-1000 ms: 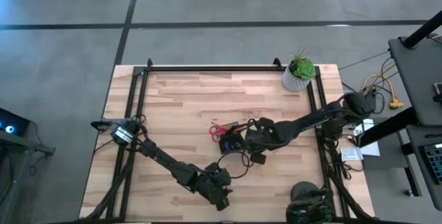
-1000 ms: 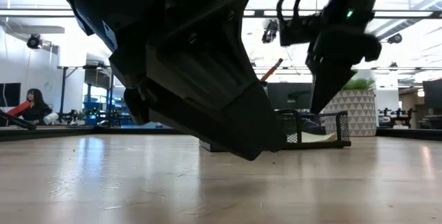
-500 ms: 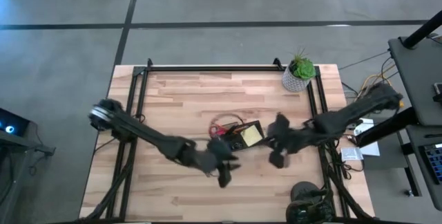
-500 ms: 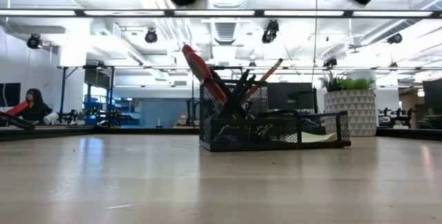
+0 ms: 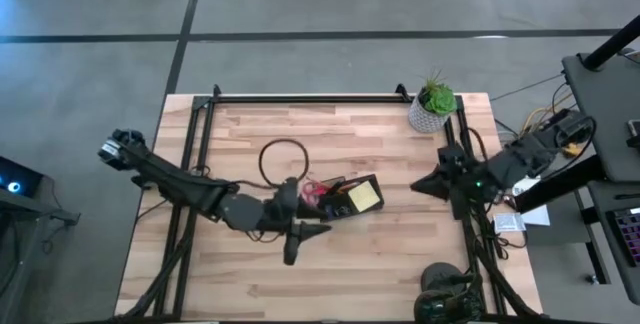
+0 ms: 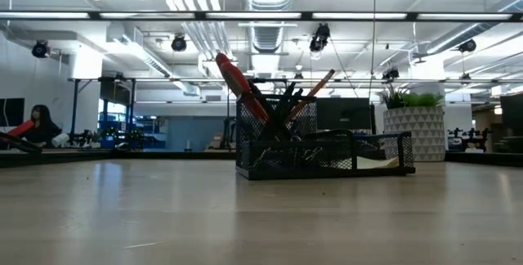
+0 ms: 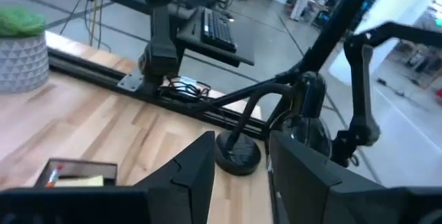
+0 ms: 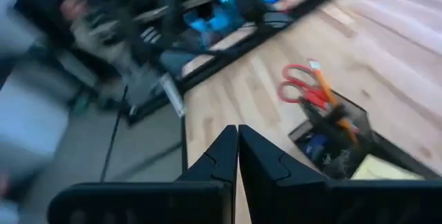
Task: Pick and place office supplies into organizer
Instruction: Return to Home Position
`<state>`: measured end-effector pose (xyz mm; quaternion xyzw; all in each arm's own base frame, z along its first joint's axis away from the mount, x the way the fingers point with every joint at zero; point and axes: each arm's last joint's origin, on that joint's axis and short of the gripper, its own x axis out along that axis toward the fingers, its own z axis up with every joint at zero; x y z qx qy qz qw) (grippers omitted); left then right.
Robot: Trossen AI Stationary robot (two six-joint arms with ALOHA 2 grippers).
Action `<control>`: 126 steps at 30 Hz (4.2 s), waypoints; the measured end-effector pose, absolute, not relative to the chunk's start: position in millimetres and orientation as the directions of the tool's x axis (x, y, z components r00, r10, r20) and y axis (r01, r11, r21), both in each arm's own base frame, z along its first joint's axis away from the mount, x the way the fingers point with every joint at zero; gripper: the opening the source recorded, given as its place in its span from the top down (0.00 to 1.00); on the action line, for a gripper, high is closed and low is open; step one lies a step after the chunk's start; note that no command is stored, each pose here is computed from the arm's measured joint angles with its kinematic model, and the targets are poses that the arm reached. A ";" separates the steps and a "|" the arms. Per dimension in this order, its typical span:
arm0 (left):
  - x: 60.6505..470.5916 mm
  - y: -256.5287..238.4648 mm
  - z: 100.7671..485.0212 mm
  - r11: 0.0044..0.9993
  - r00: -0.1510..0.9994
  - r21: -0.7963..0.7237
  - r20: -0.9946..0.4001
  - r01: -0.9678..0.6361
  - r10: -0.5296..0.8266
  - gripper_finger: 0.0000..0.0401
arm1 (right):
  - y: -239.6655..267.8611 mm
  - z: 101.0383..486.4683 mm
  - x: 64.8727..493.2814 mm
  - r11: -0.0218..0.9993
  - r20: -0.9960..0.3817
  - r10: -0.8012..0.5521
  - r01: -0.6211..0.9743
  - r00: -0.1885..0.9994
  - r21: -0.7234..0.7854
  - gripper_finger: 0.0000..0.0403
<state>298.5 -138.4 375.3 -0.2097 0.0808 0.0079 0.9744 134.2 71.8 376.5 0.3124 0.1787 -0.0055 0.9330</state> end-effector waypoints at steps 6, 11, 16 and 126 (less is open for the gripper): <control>305.2 -145.9 365.7 0.917 0.973 -0.366 -0.099 0.157 -0.206 0.69 | 93.8 365.2 133.8 0.852 -0.266 0.378 -0.221 0.887 0.474 0.98; 287.3 -132.1 347.5 0.919 0.980 -0.353 -0.024 0.177 -0.198 0.69 | 89.8 328.3 127.3 0.836 -0.295 0.381 -0.190 0.876 0.515 0.98; 247.6 -112.8 336.4 0.912 0.977 -0.350 0.059 0.211 -0.204 0.69 | 66.6 316.8 98.2 0.814 -0.167 0.373 -0.236 0.913 0.530 0.98; 101.9 -32.5 169.8 0.889 0.999 -0.456 0.027 0.046 -0.038 0.69 | -5.8 199.9 94.9 0.872 0.287 0.380 -0.444 0.879 0.205 0.98</control>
